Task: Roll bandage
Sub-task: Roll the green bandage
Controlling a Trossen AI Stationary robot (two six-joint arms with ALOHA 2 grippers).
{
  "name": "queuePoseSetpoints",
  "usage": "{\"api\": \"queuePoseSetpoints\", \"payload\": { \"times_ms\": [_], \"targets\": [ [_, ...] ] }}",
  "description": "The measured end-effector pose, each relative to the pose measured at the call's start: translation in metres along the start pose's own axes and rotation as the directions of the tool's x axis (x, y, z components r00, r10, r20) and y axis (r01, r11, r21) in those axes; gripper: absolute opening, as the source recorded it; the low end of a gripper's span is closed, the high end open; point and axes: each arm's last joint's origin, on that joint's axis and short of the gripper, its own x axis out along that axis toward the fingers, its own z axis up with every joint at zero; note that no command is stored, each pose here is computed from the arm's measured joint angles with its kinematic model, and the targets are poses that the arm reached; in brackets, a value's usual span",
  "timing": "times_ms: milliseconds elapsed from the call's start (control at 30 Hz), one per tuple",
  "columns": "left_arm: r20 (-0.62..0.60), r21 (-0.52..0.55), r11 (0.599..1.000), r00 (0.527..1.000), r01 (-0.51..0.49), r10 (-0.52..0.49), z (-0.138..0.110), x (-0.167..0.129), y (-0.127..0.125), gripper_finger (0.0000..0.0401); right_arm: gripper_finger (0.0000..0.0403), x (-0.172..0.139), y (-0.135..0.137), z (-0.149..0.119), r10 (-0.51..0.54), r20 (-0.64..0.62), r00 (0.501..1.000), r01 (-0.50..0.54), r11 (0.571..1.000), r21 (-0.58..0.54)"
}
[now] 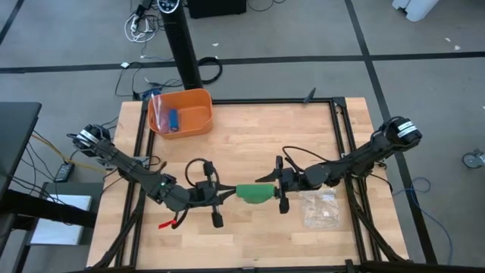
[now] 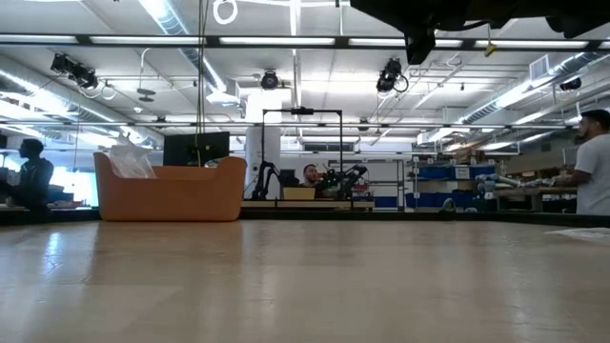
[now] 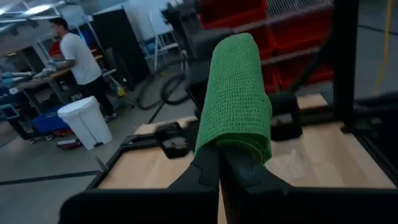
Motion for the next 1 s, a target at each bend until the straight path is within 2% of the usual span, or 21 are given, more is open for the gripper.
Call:
{"api": "queuePoseSetpoints", "payload": {
  "times_ms": [67, 133, 233, 433, 600, 767, 867, 1000],
  "targets": [
    [0.008, -0.006, 1.000, 1.000, -0.013, 0.013, 0.003, -0.002, 0.003, 0.0001, 0.0027, -0.001, 0.002, 0.001, 0.008, 0.002, 1.000, -0.008, 1.000, -0.008],
    [0.011, -0.005, 1.000, 1.000, -0.015, 0.015, 0.004, -0.003, 0.004, 0.0001, 0.0017, -0.003, 0.004, 0.004, 0.019, 0.011, 1.000, -0.019, 1.000, -0.015],
    [0.022, -0.004, 1.000, 1.000, -0.017, 0.017, 0.006, -0.003, 0.005, 0.0001, 0.0057, -0.006, 0.004, 0.006, 0.023, 0.000, 1.000, -0.023, 1.000, -0.013],
    [0.019, 0.002, 1.000, 1.000, -0.020, 0.020, 0.007, -0.006, 0.004, 0.0001, 0.0164, -0.024, -0.003, 0.021, -0.012, -0.066, 0.998, 0.011, 1.000, -0.019],
    [0.007, 0.012, 0.999, 0.999, -0.042, 0.042, 0.006, -0.006, 0.005, 0.0001, 0.0232, -0.041, 0.000, 0.034, 0.063, -0.092, 0.994, -0.061, 0.998, 0.021],
    [0.003, 0.007, 0.999, 0.999, -0.048, 0.048, 0.006, -0.006, 0.005, 0.0001, 0.0261, -0.039, 0.015, 0.029, 0.169, -0.070, 0.983, -0.166, 0.985, 0.045],
    [0.003, 0.006, 0.999, 0.999, -0.045, 0.045, 0.006, -0.006, 0.005, 0.0001, 0.0263, -0.031, 0.017, 0.024, 0.152, -0.045, 0.987, -0.150, 0.987, 0.050],
    [0.003, 0.006, 0.999, 0.999, -0.043, 0.043, 0.006, -0.006, 0.005, 0.0001, 0.0257, -0.021, 0.010, 0.020, 0.074, -0.011, 0.997, -0.074, 0.996, 0.056]
  ]
}}
